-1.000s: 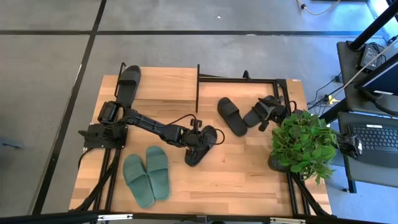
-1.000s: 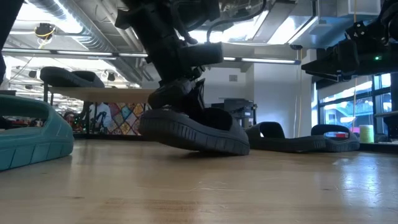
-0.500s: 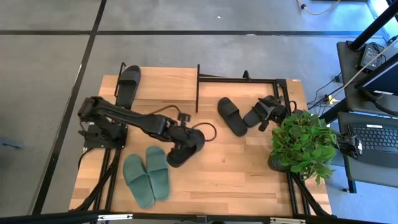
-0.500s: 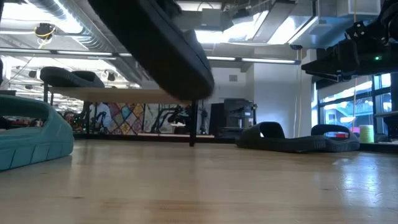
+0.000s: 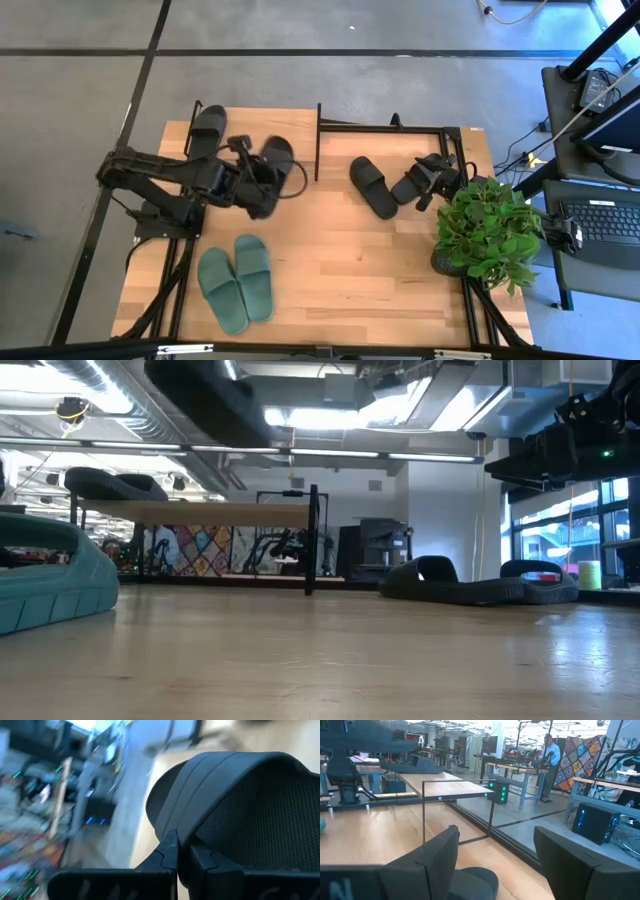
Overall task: Pick and place slides into the shelf
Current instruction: Put the black slipper on the shelf
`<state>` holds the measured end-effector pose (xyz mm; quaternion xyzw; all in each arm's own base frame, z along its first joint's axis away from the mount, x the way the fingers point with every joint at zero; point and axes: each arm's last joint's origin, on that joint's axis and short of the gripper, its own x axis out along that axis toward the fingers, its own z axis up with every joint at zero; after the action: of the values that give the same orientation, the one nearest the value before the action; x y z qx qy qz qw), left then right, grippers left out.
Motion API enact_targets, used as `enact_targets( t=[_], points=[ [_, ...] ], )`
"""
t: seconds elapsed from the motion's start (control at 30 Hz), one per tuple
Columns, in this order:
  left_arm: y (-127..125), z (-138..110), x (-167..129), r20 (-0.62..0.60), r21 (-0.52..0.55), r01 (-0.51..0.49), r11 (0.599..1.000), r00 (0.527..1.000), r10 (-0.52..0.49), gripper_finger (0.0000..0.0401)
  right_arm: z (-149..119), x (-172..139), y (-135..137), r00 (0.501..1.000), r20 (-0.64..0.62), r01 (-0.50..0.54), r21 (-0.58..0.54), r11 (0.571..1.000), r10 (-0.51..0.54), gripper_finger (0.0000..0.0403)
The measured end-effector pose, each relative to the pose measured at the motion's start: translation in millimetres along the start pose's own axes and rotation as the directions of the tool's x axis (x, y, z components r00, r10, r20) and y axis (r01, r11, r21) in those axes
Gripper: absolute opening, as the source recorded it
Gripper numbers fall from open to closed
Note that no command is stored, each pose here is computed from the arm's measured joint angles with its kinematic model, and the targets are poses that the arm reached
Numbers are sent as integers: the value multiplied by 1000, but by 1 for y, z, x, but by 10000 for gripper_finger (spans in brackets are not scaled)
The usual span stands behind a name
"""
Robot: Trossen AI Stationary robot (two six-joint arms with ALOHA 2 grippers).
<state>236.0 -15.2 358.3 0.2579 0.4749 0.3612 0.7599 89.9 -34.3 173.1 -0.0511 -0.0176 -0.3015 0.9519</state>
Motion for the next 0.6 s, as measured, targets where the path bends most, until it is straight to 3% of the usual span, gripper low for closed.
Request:
enact_targets(
  t=[0.13,0.33,0.6],
  points=[
    [7,-15,20,-97,4,-56,998,994,56,2,0,0,0,1000,0,0,-1,1000,0,257],
    [12,-40,42,-168,32,-59,998,984,63,2,0,0,0,1000,2,0,-2,1000,0,257],
    [25,-64,46,-37,-39,0,999,999,-1,2,0,0,0,1000,4,2,-2,1000,-2,257]
  ],
)
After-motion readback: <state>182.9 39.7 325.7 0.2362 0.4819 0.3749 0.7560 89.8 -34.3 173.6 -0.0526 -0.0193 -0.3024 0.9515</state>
